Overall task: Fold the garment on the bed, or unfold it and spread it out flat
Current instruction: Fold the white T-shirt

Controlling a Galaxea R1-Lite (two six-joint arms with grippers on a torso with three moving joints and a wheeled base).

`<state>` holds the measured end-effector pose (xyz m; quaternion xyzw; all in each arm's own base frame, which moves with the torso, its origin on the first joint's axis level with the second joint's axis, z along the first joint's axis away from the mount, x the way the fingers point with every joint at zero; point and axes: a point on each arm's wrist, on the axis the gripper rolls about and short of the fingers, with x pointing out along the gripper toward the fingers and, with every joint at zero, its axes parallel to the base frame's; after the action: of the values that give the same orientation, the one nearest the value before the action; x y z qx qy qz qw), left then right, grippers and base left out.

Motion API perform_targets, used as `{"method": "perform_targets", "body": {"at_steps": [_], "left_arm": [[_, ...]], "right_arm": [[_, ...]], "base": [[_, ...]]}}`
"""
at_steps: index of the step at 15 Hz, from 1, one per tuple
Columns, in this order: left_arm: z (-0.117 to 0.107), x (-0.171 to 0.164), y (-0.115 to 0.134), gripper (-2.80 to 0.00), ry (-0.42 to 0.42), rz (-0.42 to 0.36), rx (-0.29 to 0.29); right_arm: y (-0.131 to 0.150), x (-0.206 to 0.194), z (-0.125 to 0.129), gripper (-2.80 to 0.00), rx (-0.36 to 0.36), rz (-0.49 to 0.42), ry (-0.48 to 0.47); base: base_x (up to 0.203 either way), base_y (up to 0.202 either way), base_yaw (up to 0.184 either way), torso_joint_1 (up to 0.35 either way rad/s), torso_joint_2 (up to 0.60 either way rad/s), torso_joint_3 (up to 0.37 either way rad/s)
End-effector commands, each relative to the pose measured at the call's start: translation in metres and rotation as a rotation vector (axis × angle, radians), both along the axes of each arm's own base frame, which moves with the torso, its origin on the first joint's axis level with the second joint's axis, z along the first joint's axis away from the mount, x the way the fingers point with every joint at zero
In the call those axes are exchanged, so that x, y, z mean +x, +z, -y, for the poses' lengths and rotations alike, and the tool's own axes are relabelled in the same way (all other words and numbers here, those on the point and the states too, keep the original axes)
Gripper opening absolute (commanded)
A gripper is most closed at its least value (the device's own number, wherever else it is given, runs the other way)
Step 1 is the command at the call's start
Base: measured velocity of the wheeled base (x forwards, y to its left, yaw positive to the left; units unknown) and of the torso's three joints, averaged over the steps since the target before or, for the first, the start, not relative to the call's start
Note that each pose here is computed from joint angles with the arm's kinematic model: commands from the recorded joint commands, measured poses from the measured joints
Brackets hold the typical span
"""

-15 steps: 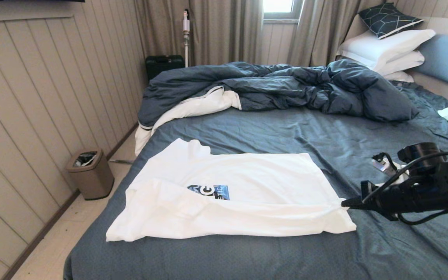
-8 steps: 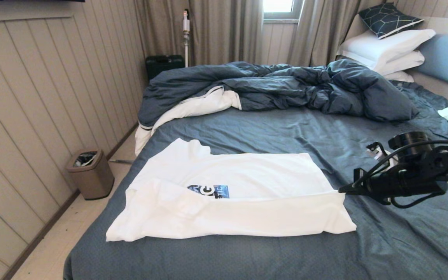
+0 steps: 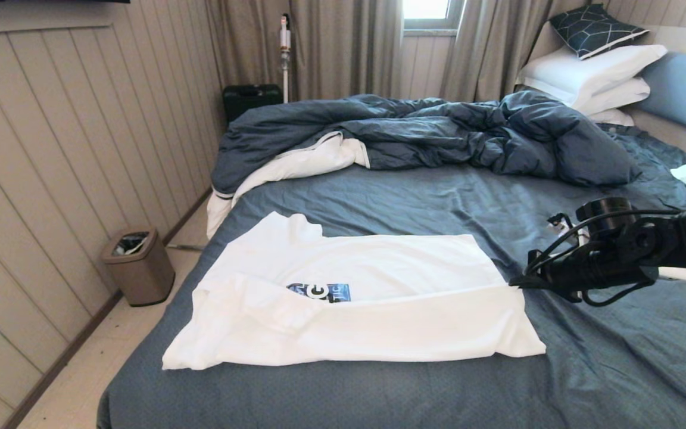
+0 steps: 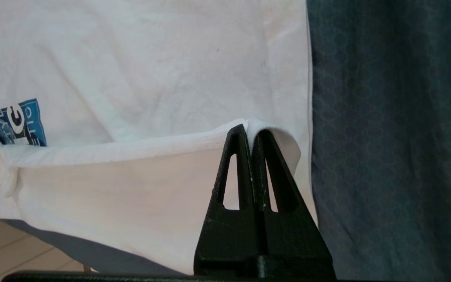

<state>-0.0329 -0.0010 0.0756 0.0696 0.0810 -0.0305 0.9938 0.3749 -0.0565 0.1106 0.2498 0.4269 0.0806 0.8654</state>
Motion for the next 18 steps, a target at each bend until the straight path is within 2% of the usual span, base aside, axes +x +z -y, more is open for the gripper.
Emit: {"method": "perform_targets", "body": {"at_steps": [1,4,10,11,18], "left_arm": [[0.000,0.000,0.000,-2.80,0.000,-0.001,0.001],[0.000,0.000,0.000,-2.80,0.000,-0.003,0.001],[0.000,0.000,0.000,-2.80,0.000,0.000,0.001],[0.000,0.000,0.000,-2.80,0.000,0.000,0.001],[0.000,0.000,0.000,-2.80,0.000,-0.001,0.001]], "right_arm": [[-0.003,0.010,-0.002,-2.80,-0.010,0.004,-0.005],[-0.010,0.025,-0.009,-2.80,-0.058,-0.001,-0.023],[-0.014,0.028,-0.011,-2.80,-0.073,-0.013,-0.029],[-0.015,0.027,-0.011,0.00,-0.076,-0.016,-0.028],[-0.001,0.016,-0.004,0.00,-0.083,-0.004,-0.051]], "base": [[0.000,0.000,0.000,0.000,0.00,0.000],[0.000,0.000,0.000,0.000,0.00,0.000],[0.000,0.000,0.000,0.000,0.00,0.000],[0.000,0.000,0.000,0.000,0.00,0.000],[0.000,0.000,0.000,0.000,0.00,0.000]]}}
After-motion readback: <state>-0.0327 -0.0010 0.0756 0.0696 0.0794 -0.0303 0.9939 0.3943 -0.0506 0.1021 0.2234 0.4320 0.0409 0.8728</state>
